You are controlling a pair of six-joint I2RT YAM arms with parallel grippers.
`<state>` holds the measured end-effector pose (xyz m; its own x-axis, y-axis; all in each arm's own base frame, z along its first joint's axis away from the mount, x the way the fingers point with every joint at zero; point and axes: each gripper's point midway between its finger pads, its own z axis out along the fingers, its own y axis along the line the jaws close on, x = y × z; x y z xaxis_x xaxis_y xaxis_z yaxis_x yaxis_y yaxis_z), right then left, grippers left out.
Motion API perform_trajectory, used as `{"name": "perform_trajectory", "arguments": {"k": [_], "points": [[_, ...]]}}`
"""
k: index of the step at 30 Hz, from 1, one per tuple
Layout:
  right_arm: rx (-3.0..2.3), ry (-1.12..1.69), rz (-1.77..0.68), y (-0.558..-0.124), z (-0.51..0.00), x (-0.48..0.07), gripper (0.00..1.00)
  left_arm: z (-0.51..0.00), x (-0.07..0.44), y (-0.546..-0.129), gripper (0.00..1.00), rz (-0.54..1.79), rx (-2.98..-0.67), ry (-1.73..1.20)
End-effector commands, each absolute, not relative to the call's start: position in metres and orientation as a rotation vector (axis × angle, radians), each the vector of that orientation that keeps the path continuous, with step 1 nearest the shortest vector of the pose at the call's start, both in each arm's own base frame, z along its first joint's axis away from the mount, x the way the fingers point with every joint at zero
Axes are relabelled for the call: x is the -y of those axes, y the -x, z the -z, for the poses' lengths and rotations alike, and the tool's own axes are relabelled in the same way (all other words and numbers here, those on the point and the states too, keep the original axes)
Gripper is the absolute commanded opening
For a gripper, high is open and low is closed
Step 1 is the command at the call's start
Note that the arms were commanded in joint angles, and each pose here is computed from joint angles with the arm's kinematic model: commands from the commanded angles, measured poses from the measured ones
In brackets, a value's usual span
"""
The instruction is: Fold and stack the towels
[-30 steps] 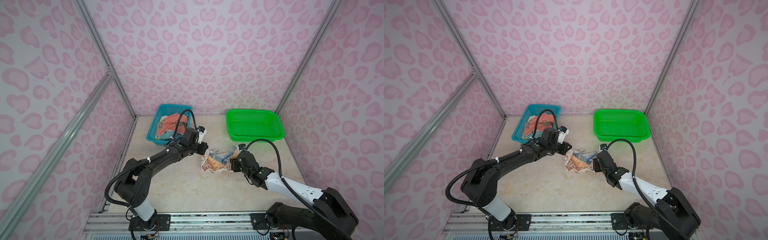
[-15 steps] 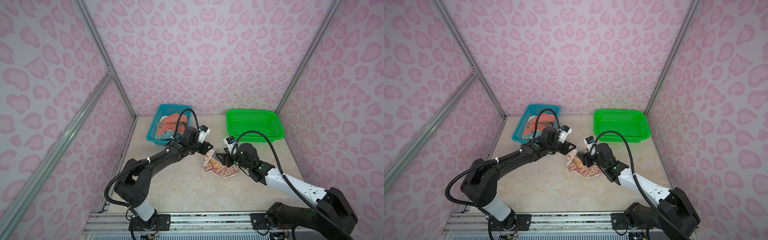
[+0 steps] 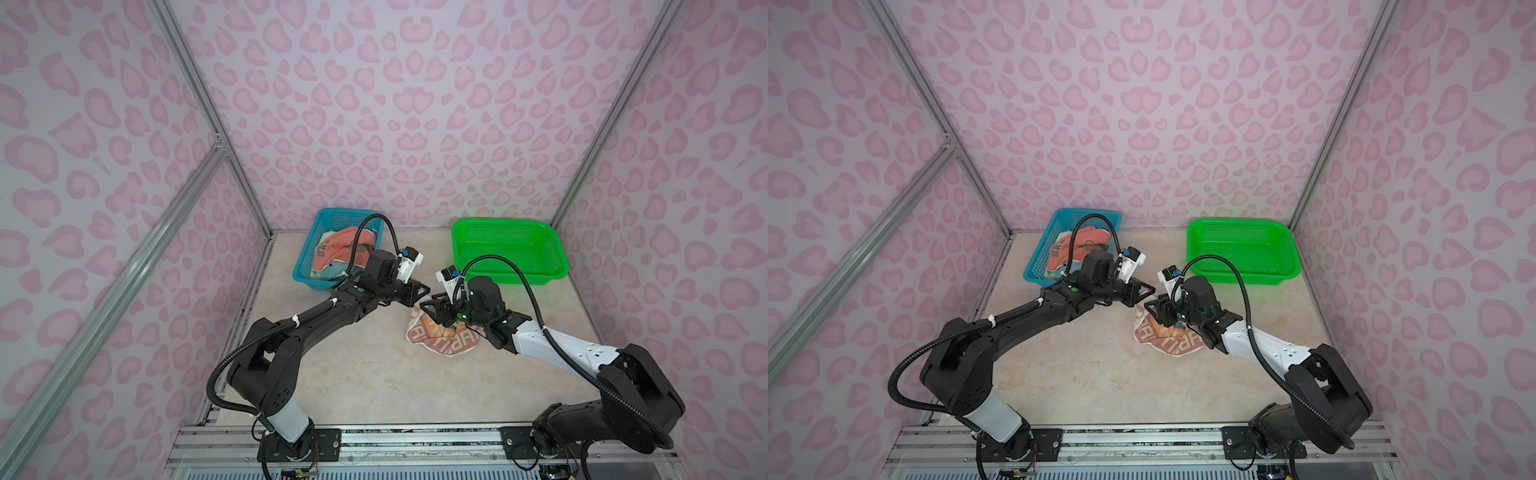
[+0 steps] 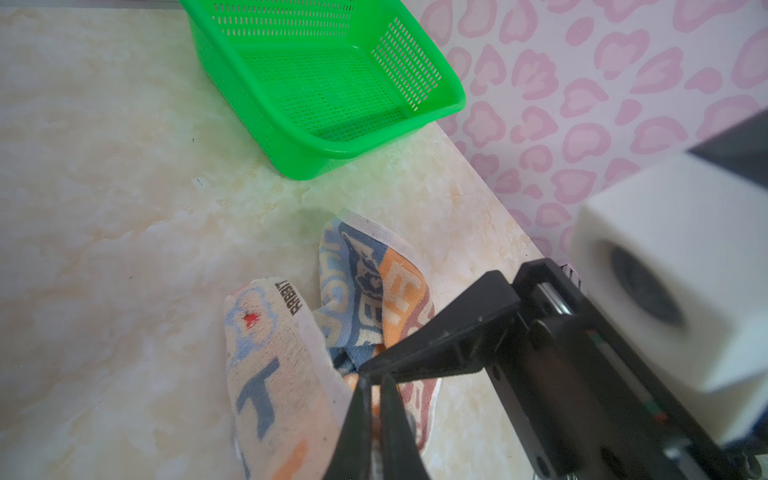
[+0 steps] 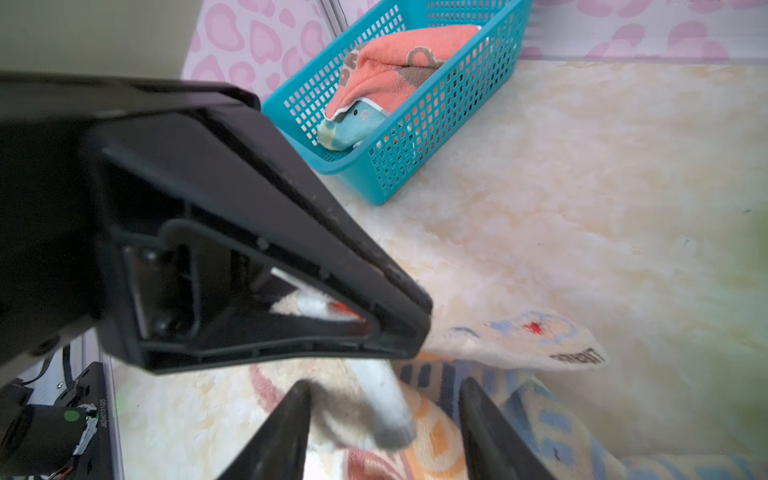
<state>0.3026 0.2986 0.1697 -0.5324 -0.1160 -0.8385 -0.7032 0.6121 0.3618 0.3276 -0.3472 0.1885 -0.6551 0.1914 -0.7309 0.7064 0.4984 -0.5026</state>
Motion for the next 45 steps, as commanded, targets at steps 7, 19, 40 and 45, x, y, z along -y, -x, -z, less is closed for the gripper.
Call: {"name": "perform_trajectory", "arguments": {"k": [7, 19, 40, 45], "points": [[-1.946, 0.628, -1.055, -0.302, -0.186, -0.308, 0.32, -0.206, 0.354, -0.333, 0.02, 1.119, -2.067, -0.758], [-2.008, 0.658, -1.019, -0.305, -0.188, -0.304, 0.00, -0.196, 0.354, -0.346, 0.05, 1.069, -2.109, -0.721], [-2.452, 0.237, -0.260, -0.247, -0.100, -0.118, 0.00, -0.169, 0.354, -0.396, 0.48, 0.753, -2.242, -0.789], [-2.513, 0.139, -0.164, -0.246, -0.080, -0.101, 0.00, -0.136, 0.370, -0.399, 0.52, 0.740, -2.334, -0.821]]}}
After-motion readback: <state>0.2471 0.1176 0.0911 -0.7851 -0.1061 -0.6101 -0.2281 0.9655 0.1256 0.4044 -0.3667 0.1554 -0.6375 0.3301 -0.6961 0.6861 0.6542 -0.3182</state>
